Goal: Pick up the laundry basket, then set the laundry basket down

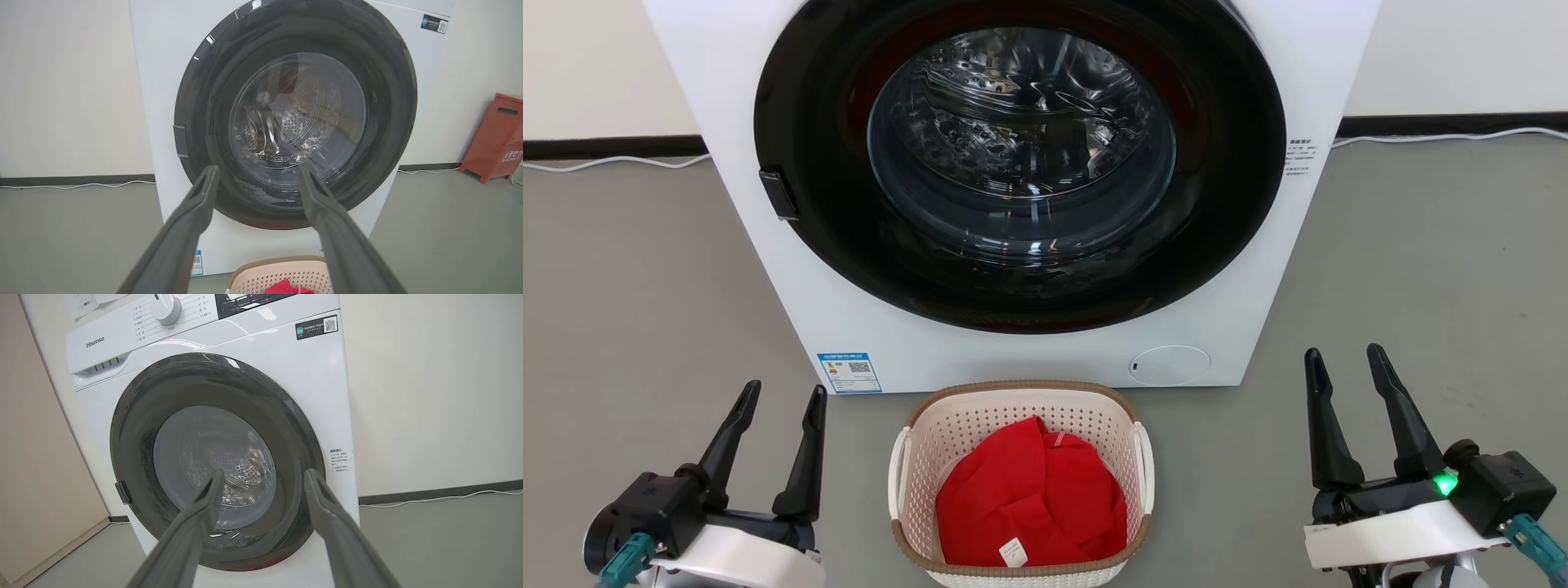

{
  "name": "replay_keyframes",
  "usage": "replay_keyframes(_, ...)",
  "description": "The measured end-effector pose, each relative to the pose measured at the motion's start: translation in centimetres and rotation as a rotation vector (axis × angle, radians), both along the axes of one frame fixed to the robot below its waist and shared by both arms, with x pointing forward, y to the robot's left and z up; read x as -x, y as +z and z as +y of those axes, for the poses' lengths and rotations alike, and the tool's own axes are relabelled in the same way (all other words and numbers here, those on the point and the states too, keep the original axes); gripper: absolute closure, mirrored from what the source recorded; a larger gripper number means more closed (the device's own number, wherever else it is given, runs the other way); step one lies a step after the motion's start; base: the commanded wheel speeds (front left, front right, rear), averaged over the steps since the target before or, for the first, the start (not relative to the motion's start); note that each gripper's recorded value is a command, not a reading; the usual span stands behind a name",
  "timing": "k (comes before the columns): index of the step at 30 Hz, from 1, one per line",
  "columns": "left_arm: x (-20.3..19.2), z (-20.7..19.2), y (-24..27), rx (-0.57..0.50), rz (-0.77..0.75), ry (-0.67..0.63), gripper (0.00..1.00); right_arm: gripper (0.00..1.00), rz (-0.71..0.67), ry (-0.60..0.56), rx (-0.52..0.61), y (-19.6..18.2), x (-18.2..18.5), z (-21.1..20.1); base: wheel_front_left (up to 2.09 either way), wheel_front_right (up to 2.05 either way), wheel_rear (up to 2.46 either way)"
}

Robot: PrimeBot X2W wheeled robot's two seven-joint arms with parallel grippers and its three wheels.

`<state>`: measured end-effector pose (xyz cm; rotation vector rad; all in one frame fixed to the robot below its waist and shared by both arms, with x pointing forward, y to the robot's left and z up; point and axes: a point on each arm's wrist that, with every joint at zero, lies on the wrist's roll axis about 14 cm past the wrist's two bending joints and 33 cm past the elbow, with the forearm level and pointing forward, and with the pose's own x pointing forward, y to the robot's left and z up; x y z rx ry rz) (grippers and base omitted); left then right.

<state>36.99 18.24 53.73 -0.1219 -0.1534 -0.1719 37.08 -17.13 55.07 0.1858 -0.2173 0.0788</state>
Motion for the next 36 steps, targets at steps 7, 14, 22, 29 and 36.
replay_keyframes(7, 0.0, -0.02, 0.04, -0.01, -0.004, -0.001, 0.0, 0.0, 0.0, -0.019, 0.009, 0.01, 0.0, -0.65, 0.0, 0.0, 0.0)
replay_keyframes(14, 0.01, 0.02, 0.08, -0.012, -0.006, 0.0, 0.0, 0.0, -0.001, -0.024, 0.011, 0.03, 0.01, -0.82, 0.0, 0.0, 0.0)
replay_keyframes(22, 0.01, 0.02, 0.04, -0.012, -0.005, 0.0, 0.0, 0.0, 0.001, -0.023, 0.011, -0.04, 0.0, -0.78, 0.0, 0.0, 0.0)
replay_keyframes(29, 0.01, 0.04, -0.06, -0.012, -0.002, 0.001, 0.0, 0.0, 0.004, -0.022, 0.011, -0.14, -0.05, -0.75, 0.0, 0.0, 0.0)
replay_keyframes(36, -0.22, 0.14, -0.41, -0.004, 0.01, 0.002, 0.0, 0.0, 0.02, -0.022, 0.011, -0.67, -0.28, -0.76, 0.0, 0.0, 0.0)
